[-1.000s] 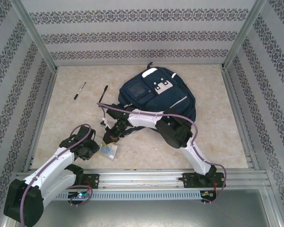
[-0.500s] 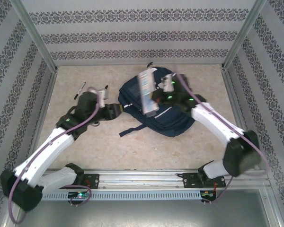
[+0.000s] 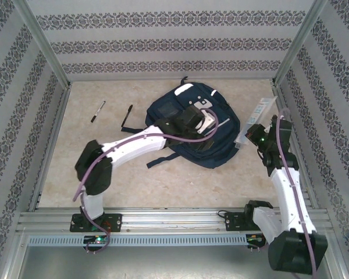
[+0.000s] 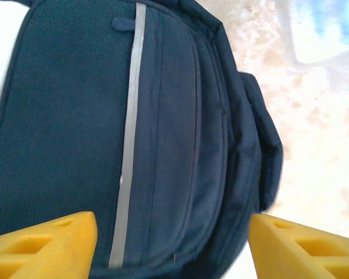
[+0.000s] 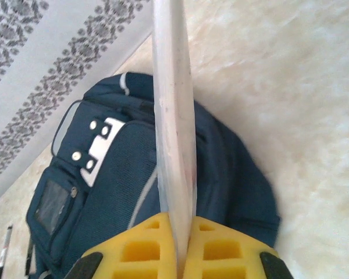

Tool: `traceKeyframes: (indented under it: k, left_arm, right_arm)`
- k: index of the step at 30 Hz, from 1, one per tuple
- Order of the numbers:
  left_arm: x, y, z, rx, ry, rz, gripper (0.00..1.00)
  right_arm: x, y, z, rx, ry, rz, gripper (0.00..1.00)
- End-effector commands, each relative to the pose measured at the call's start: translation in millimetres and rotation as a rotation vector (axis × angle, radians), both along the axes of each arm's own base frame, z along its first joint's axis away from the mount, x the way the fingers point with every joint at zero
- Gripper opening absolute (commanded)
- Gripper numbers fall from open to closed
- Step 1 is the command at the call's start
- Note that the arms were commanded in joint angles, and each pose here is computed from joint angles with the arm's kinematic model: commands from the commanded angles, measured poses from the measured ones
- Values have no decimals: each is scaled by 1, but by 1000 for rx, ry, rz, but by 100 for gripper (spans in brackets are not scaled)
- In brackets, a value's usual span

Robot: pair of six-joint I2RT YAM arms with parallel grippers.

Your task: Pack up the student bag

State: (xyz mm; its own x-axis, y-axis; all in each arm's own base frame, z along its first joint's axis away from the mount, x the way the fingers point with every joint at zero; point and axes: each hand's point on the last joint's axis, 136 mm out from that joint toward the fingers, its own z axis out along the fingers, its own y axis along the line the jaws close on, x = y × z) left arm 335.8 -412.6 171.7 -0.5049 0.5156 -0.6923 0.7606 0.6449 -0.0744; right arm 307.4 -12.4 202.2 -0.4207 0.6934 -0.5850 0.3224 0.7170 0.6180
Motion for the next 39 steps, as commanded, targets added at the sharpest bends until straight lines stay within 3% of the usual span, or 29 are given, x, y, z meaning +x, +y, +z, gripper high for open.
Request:
traceKeyframes:
  k: [1, 3, 6, 8, 11, 13, 15, 19, 23, 28, 32, 39]
  left_arm:
    - [-1, -22, -21, 87, -30, -123, 71]
    - [-5, -31, -38, 133, 12, -174, 71]
    - [9, -27, -62, 231, 18, -122, 72]
    - [25, -17, -73, 313, -12, -52, 65]
    - [47, 3, -69, 400, -37, 77, 17]
    - [45, 4, -46, 415, -28, 58, 0]
    - [42, -1, -12, 364, -29, 60, 0]
    - [39, -17, 66, 139, -70, 66, 0]
    - [53, -18, 118, -25, -140, 106, 0]
    - [83, -5, 151, -187, -122, 211, 0]
    - [79, -19, 173, -331, -91, 161, 0]
    - [69, -33, 191, -443, -38, 108, 0]
  right_arm:
    - [-15, -18, -7, -55, 6, -63, 0]
    - [-18, -19, -9, -74, 23, -61, 0]
    - [-18, -17, -11, -67, 26, -50, 0]
    - [-18, -15, -11, -55, 24, -46, 0]
    - [-17, -8, -13, -19, 22, -28, 0]
    - [-16, 0, -14, 14, 20, 3, 0]
    - [-15, 11, -14, 60, 22, 54, 0]
    - [-11, 42, -15, 241, 38, 168, 0]
    - [-6, 76, -18, 360, 68, 267, 0]
    - [15, 95, -36, 487, 126, 285, 0]
    - [46, 116, -47, 543, 140, 301, 0]
    - [116, 152, -59, 583, 106, 278, 0]
